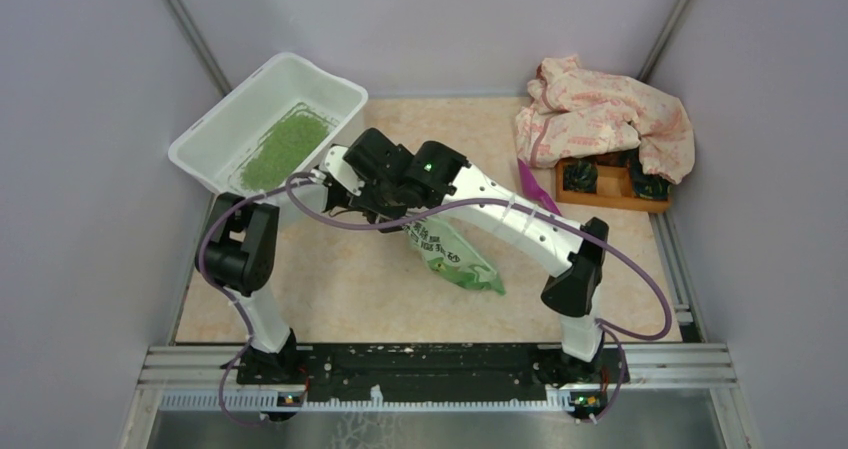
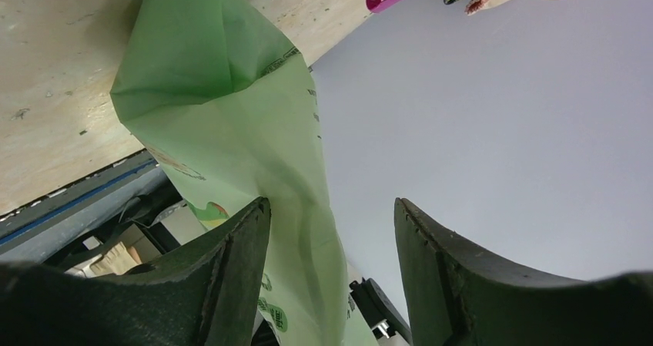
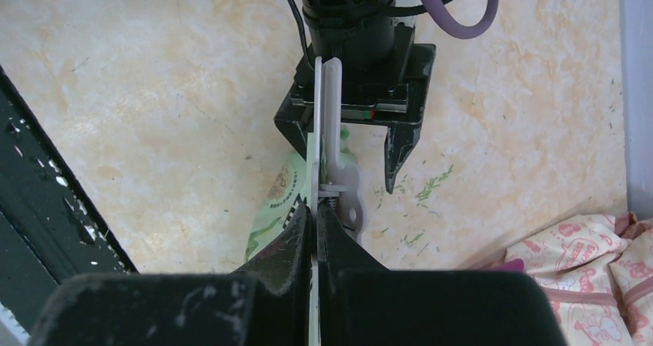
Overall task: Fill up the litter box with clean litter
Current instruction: Clamp the cat litter bag at the center of the board.
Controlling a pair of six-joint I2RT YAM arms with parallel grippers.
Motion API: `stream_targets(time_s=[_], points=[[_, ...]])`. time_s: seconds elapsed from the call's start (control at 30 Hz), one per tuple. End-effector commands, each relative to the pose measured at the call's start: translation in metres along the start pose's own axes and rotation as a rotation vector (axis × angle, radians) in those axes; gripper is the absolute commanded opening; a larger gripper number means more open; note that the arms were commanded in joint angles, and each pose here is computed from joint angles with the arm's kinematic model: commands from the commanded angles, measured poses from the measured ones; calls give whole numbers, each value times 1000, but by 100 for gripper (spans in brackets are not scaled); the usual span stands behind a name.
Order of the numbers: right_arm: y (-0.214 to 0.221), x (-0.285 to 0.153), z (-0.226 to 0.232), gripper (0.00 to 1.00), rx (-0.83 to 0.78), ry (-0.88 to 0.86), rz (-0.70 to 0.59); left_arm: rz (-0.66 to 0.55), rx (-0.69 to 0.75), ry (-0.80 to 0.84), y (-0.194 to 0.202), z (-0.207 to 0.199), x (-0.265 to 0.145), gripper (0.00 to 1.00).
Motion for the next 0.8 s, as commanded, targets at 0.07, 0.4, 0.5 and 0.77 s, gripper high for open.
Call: stream_targets(time_s=[0.07,0.4,0.5,0.77], points=[[1,-23,-6,0,44,39,5,16,40,15,1,-14,-5,65],[11,-34,-17,0,70,80,13,56,75,55,8,-17,-14,67],[14,-38,-21,0,77,86,8,72,75,75,11,-17,-16,68],[18,-42,-25,0,91,96,2,131,80,125,17,-24,-18,54]])
Point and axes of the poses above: each gripper's point midway between its finger pads, its own x axis out along the fingers, its own z axis along the line the jaws close on, y = z × x, the point moved 6 cm from there along -x, back along the fingers, and after that the axes turned 8 degrees about -x, right-handed, at the moved point
